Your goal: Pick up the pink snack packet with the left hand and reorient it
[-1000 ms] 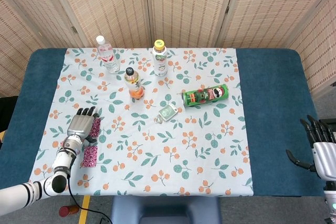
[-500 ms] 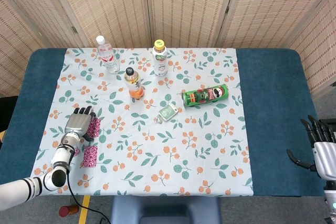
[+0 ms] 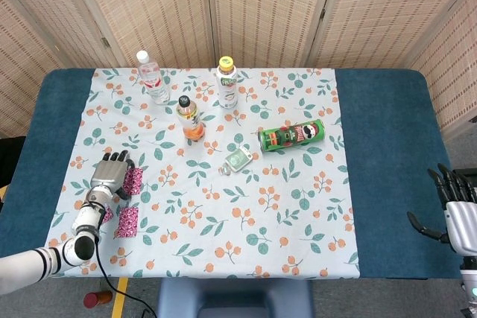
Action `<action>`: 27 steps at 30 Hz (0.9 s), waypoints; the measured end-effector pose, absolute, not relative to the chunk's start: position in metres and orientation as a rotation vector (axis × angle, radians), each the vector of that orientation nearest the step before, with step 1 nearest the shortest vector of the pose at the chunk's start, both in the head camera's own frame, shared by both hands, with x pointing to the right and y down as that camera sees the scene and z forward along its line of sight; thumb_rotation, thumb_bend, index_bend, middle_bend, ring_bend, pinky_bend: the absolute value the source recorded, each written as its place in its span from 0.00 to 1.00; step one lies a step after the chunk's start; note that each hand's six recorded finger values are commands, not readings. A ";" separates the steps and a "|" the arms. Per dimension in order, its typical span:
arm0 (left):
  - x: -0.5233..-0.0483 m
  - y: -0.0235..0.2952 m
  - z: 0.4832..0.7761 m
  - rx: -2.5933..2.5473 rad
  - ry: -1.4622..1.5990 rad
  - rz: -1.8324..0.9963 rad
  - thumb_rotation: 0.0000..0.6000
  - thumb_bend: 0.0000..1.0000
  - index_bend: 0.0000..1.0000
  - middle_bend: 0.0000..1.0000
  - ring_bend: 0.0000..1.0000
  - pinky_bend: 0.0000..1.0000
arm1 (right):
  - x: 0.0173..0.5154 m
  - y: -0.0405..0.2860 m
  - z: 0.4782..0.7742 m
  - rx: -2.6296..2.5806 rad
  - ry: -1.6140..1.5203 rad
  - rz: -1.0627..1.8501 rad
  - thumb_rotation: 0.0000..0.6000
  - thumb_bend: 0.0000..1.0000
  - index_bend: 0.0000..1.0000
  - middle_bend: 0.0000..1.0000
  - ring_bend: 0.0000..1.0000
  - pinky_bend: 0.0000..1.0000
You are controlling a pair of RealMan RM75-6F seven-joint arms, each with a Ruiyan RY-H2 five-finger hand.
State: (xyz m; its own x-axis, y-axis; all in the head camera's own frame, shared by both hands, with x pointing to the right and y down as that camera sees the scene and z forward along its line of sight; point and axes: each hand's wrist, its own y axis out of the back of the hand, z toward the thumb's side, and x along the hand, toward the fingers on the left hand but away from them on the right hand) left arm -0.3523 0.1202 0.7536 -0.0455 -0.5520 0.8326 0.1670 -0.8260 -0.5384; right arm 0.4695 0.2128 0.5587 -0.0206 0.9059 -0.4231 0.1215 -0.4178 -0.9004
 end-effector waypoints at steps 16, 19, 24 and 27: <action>-0.348 0.120 0.748 -1.735 0.459 -1.890 1.00 0.16 0.37 0.00 0.00 0.00 | 0.471 0.213 0.558 -1.592 -1.100 1.504 0.58 0.34 0.00 0.00 0.00 0.00; -0.348 0.122 0.741 -1.739 0.483 -1.887 1.00 0.16 0.37 0.00 0.00 0.00 | 0.472 0.213 0.558 -1.592 -1.102 1.503 0.58 0.34 0.00 0.00 0.00 0.00; -0.350 0.130 0.723 -1.756 0.527 -1.880 1.00 0.16 0.37 0.00 0.00 0.00 | 0.474 0.212 0.557 -1.589 -1.104 1.503 0.58 0.34 0.00 0.00 0.00 0.00; -0.354 0.139 0.709 -1.766 0.560 -1.876 1.00 0.16 0.37 0.00 0.00 0.00 | 0.475 0.211 0.558 -1.590 -1.103 1.504 0.58 0.34 0.00 0.00 0.00 0.00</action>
